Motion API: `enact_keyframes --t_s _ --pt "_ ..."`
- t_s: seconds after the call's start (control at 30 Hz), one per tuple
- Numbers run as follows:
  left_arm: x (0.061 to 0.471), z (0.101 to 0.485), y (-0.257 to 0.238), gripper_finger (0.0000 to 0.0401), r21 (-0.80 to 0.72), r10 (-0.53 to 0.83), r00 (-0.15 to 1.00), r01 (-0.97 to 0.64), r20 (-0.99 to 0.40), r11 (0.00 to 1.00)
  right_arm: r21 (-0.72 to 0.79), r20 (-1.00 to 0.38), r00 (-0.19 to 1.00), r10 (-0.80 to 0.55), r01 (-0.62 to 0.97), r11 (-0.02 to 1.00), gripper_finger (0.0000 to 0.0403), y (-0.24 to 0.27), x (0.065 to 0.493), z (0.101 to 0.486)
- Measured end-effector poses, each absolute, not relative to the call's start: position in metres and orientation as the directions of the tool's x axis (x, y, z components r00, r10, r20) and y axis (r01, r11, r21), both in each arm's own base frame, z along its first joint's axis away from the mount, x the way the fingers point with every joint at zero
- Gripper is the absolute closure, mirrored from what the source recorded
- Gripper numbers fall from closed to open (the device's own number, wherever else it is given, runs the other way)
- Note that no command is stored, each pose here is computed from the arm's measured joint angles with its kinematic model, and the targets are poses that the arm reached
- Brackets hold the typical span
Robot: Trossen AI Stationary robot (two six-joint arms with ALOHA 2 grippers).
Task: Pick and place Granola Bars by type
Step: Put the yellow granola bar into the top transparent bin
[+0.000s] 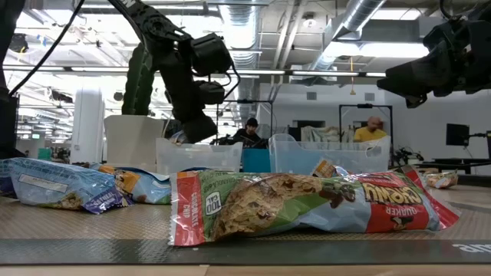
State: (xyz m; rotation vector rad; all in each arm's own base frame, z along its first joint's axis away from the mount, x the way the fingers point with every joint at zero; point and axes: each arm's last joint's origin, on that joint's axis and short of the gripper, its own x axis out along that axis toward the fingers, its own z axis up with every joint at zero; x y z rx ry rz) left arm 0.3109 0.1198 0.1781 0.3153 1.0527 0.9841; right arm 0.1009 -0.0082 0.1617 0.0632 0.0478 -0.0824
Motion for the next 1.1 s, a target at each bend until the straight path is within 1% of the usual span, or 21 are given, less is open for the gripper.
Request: enact_keyframes --t_s 0.07,0.17,0.43,0.53,0.83,1.1 --pt "0.311 0.178 0.120 0.0345 0.634 0.801 0.137 -0.540 -0.583 0.554 0.061 -0.051 0.995 -0.081 0.084 0.995 0.0233 -0.008 0.101 0.162" --pt "0.311 0.177 0.119 0.0336 0.608 0.782 0.155 -0.546 -0.604 0.577 0.061 -0.051 0.995 -0.081 0.084 0.995 0.0233 -0.008 0.101 0.162" --pt "0.311 0.177 0.118 0.0276 0.599 0.775 0.160 -0.545 -0.611 0.586 0.061 -0.051 0.995 -0.081 0.084 0.995 0.0233 -0.008 0.101 0.162" --pt "0.312 0.177 0.116 0.0263 0.594 0.775 0.167 -0.550 -0.610 0.587 0.061 -0.050 0.995 -0.081 0.084 0.995 0.0233 -0.008 0.101 0.162" --pt "0.313 0.177 0.114 0.0262 0.581 0.775 0.172 -0.569 -0.608 0.582 0.061 -0.051 0.995 -0.081 0.084 0.995 0.0233 -0.008 0.101 0.162" --pt "0.313 0.189 0.102 0.0271 0.563 0.772 0.216 -0.572 -0.598 0.596 0.062 -0.051 0.995 -0.081 0.084 0.995 0.0233 -0.008 0.101 0.162"
